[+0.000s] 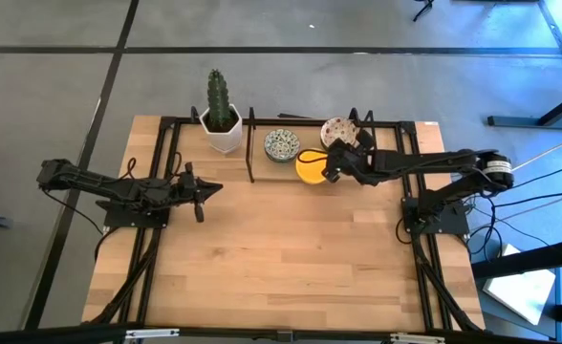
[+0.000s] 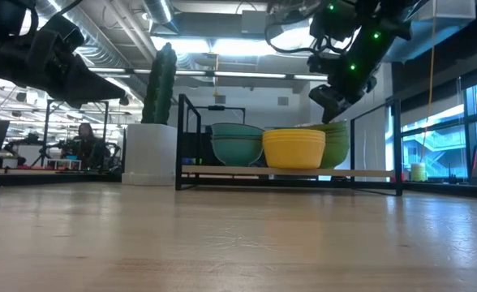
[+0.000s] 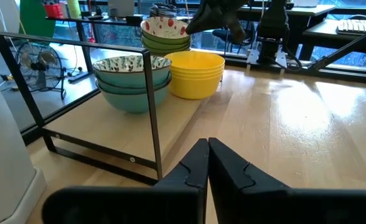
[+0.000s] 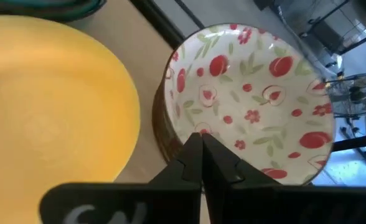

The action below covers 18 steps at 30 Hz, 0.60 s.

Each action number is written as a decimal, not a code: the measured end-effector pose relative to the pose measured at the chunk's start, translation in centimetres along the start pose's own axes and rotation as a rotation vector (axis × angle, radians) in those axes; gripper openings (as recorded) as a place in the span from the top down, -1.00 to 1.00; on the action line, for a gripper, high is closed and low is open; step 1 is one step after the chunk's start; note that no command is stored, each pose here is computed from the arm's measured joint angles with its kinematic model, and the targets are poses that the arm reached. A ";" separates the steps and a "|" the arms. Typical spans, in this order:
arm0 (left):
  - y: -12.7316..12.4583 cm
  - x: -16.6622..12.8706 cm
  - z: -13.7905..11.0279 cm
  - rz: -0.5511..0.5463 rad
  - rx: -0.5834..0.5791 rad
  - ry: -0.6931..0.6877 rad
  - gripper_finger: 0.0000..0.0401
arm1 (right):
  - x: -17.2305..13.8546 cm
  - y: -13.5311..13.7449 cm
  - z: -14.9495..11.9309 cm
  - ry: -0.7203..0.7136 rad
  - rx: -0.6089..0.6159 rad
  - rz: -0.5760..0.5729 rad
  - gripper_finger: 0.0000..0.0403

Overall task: Pick & Place Mini bowls
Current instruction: Stack the green printed bowl on top of the green printed bowl on the shelf, then return to Home Position

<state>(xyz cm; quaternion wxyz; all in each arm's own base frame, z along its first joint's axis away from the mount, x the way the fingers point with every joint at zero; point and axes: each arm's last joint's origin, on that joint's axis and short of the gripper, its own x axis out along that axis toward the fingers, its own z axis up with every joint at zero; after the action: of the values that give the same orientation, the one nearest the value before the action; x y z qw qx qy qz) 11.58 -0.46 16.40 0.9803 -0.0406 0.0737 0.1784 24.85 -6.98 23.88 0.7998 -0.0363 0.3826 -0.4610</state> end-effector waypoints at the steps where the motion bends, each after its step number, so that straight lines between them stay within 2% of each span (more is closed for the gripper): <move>1: 0.0 0.0 0.0 0.000 0.000 0.000 0.97 | -0.1 -0.1 0.1 -0.010 0.001 -0.008 0.99; 6: 0.0 0.0 0.0 0.000 -0.001 0.000 0.96 | -1.0 -1.0 1.3 -0.114 0.014 -0.057 0.99; 10: 0.0 0.0 0.0 -0.001 -0.003 -0.001 0.98 | -2.1 -2.8 2.8 -0.162 0.054 -0.085 0.99; 14: 0.0 0.0 0.0 -0.008 -0.003 0.000 0.97 | -2.4 -4.5 3.1 -0.105 0.079 -0.058 0.99; 18: 0.0 0.0 0.0 -0.008 -0.003 0.000 0.96 | -1.6 -5.4 2.0 0.024 0.082 -0.026 0.99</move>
<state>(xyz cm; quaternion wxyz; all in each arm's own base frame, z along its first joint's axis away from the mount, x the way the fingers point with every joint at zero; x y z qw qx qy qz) 11.59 -0.48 16.40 0.9809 -0.0422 0.0735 0.1748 21.83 -9.46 28.42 0.7901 -0.0029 0.3725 -0.4869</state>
